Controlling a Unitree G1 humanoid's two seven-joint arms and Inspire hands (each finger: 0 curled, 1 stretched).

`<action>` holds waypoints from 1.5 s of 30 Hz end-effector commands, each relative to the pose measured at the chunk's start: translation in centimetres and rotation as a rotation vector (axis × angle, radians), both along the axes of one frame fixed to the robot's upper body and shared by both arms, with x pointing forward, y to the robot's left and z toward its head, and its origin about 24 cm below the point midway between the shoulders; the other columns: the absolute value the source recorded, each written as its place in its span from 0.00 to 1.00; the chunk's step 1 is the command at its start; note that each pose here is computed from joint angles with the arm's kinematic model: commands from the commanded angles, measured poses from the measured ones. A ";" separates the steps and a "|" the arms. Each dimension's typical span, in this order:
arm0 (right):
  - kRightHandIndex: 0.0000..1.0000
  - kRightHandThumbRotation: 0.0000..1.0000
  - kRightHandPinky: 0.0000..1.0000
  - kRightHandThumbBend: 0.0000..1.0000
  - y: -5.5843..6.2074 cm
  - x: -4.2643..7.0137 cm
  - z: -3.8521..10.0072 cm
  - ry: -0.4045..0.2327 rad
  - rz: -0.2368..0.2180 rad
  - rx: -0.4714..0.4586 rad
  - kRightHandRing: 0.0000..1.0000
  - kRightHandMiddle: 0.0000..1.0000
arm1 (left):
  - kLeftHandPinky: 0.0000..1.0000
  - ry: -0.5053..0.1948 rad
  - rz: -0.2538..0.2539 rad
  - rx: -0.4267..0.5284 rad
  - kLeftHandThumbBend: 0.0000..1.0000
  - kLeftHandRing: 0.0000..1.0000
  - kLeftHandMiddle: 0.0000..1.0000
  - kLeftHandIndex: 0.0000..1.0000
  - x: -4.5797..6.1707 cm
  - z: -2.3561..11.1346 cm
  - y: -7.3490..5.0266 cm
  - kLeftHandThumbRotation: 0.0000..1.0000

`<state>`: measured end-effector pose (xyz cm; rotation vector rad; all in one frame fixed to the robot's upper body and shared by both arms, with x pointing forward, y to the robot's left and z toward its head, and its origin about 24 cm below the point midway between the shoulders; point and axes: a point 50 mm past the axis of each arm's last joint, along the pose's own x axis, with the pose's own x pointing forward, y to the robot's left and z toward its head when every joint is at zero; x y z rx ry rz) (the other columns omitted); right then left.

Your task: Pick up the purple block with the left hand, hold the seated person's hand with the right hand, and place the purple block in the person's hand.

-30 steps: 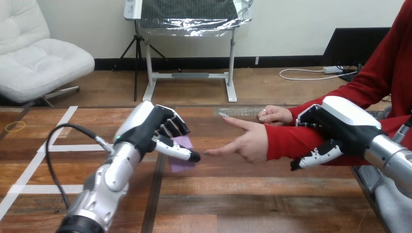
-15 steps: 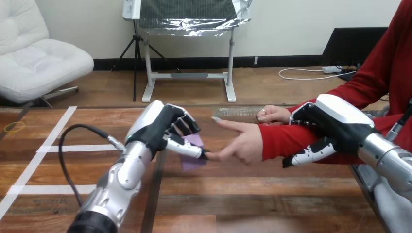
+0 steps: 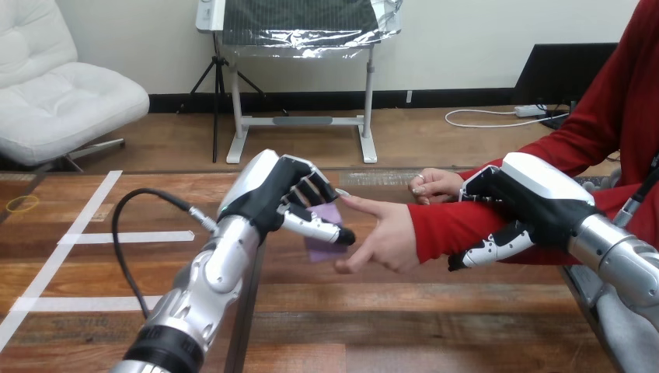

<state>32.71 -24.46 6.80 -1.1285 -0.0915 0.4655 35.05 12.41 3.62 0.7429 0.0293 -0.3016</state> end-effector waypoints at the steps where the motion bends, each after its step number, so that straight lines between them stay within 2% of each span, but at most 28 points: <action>1: 0.33 0.23 0.26 0.81 3.0 0.8 1.3 -0.076 0.078 0.091 0.29 0.33 | 0.35 -0.129 -0.037 -0.037 0.78 0.39 0.43 0.44 1.8 3.7 -1.6 0.00; 21: 0.35 0.25 0.27 0.83 3.5 0.6 1.2 -0.077 0.079 0.108 0.30 0.34 | 0.35 -0.173 -0.054 -0.051 0.74 0.37 0.42 0.44 2.3 5.0 -3.2 0.00; 29: 0.34 0.24 0.26 0.83 3.6 0.6 1.1 -0.082 0.081 0.111 0.29 0.33 | 0.34 -0.180 -0.063 -0.066 0.76 0.36 0.42 0.43 2.4 5.4 -3.9 0.00; 45: 0.34 0.23 0.26 0.83 3.6 0.5 0.9 -0.078 0.076 0.119 0.29 0.33 | 0.31 -0.164 -0.094 -0.109 0.78 0.35 0.40 0.43 2.1 5.3 -5.3 0.00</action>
